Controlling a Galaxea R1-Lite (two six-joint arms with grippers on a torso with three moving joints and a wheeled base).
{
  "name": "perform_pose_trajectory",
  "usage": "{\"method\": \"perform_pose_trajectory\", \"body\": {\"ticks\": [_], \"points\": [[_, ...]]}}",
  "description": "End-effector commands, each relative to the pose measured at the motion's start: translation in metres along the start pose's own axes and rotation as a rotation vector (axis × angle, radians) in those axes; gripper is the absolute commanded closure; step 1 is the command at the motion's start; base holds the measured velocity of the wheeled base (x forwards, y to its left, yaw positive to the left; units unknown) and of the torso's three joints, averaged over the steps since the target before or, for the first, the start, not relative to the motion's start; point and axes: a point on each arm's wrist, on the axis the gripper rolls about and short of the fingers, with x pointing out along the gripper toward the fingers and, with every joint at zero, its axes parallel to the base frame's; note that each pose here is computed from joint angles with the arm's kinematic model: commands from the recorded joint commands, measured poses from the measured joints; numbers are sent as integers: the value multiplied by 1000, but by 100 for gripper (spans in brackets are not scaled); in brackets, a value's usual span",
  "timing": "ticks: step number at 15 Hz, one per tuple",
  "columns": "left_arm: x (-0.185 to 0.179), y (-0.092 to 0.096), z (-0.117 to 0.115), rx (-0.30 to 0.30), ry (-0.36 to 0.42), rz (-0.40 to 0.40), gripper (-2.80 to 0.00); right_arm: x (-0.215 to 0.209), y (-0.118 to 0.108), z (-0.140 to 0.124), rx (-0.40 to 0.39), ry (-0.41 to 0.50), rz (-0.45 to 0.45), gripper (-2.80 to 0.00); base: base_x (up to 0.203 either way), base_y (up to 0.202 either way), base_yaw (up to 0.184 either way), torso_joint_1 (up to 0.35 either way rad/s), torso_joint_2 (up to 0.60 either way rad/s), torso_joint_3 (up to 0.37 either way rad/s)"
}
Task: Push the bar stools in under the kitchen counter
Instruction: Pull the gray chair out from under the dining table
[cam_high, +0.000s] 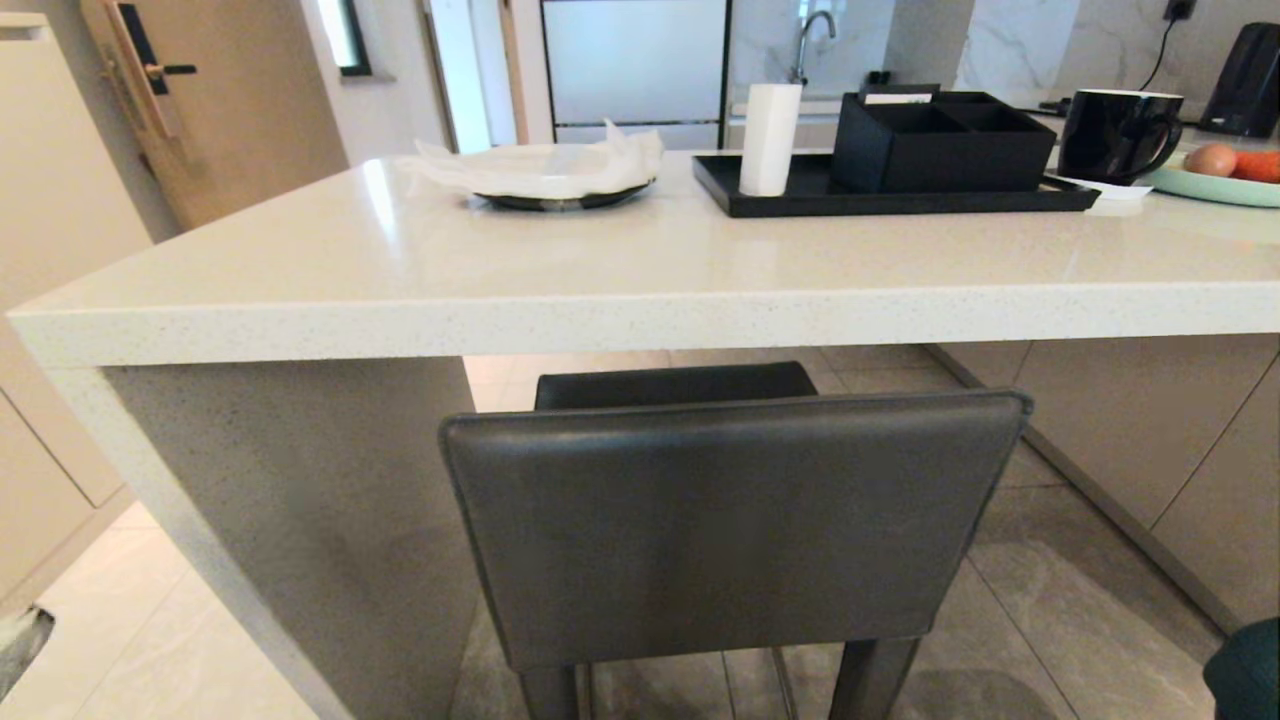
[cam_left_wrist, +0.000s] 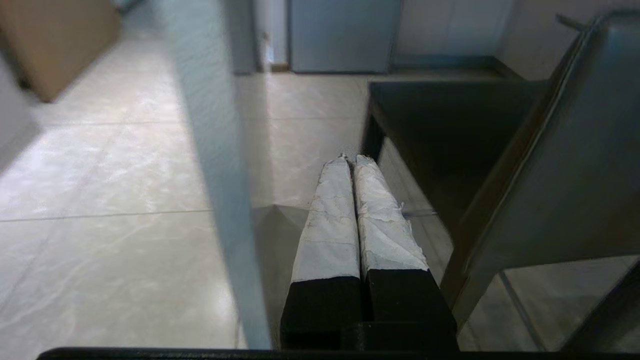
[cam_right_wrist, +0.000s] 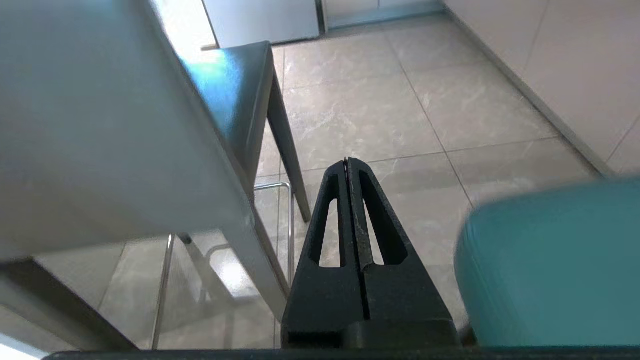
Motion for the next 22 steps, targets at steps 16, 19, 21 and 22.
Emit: {"method": "perform_pose_trajectory", "body": {"ticks": [16, 19, 21, 22], "points": [[149, -34, -84, -148, 320, -521, 0, 67, 8, -1, 116, 313, 399, 0, 0, 0, 0, 0, 0, 0], [147, -22, -86, -167, 311, -548, 0, 86, 4, 0, 94, 310, 415, 0, 0, 0, 0, 0, 0, 0], [148, -23, -85, -166, 306, -554, 0, 101, -2, 7, 75, 249, 516, 0, 0, 0, 0, 0, 0, 0], [149, -24, -84, -164, 300, -556, 0, 105, -4, 9, 59, 226, 591, 0, 0, 0, 0, 0, 0, 0]]}}
